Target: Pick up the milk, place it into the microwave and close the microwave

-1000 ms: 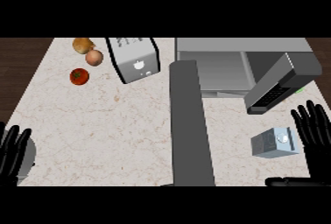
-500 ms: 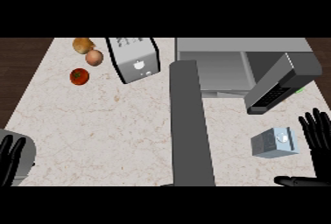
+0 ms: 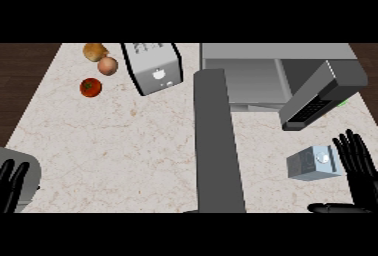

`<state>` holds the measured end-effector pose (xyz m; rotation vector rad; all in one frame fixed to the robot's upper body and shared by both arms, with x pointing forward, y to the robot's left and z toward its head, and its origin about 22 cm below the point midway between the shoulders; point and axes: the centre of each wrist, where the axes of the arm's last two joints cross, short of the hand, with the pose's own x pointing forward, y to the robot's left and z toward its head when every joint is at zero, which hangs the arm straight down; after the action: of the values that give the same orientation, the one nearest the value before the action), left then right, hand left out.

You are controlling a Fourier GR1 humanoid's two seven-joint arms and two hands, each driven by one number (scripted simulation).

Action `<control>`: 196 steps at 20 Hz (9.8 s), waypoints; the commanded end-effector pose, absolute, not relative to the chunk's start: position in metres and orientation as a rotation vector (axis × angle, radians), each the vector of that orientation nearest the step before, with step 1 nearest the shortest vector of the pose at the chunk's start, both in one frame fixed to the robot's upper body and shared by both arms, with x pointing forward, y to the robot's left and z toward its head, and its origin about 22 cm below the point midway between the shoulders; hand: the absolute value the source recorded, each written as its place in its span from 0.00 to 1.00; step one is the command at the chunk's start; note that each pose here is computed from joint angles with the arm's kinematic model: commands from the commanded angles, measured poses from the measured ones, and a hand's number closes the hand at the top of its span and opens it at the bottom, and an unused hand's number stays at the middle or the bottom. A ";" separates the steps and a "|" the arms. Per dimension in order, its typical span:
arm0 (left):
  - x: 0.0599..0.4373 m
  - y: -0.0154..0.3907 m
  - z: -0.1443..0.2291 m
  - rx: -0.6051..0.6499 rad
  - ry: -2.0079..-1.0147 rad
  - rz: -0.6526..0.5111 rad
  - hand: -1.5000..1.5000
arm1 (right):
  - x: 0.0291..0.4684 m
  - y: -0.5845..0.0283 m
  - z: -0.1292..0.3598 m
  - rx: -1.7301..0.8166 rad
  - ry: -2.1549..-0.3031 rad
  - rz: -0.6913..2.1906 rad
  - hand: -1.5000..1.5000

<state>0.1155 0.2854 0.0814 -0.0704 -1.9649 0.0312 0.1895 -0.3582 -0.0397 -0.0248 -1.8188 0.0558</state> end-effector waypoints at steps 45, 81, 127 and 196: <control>0.103 0.301 0.070 -0.101 -1.941 0.042 0.00 | 0.249 -0.343 -0.088 0.104 -1.997 0.049 1.00; 0.126 0.314 0.067 -0.117 -1.938 0.068 0.00 | 0.394 -0.213 0.011 -0.102 -1.937 0.172 1.00; 0.178 0.297 0.074 -0.182 -1.949 -0.145 0.00 | 0.454 -0.215 0.064 -0.778 -1.818 0.165 0.00; 0.254 0.156 0.003 -0.426 -1.654 -0.764 1.00 | 0.298 -0.276 -0.113 -0.095 -1.852 0.095 0.00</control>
<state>0.2425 0.1676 0.0152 -0.4101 -1.6948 -0.6580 0.3159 -0.2617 -0.1077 -0.0894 -1.8584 0.0694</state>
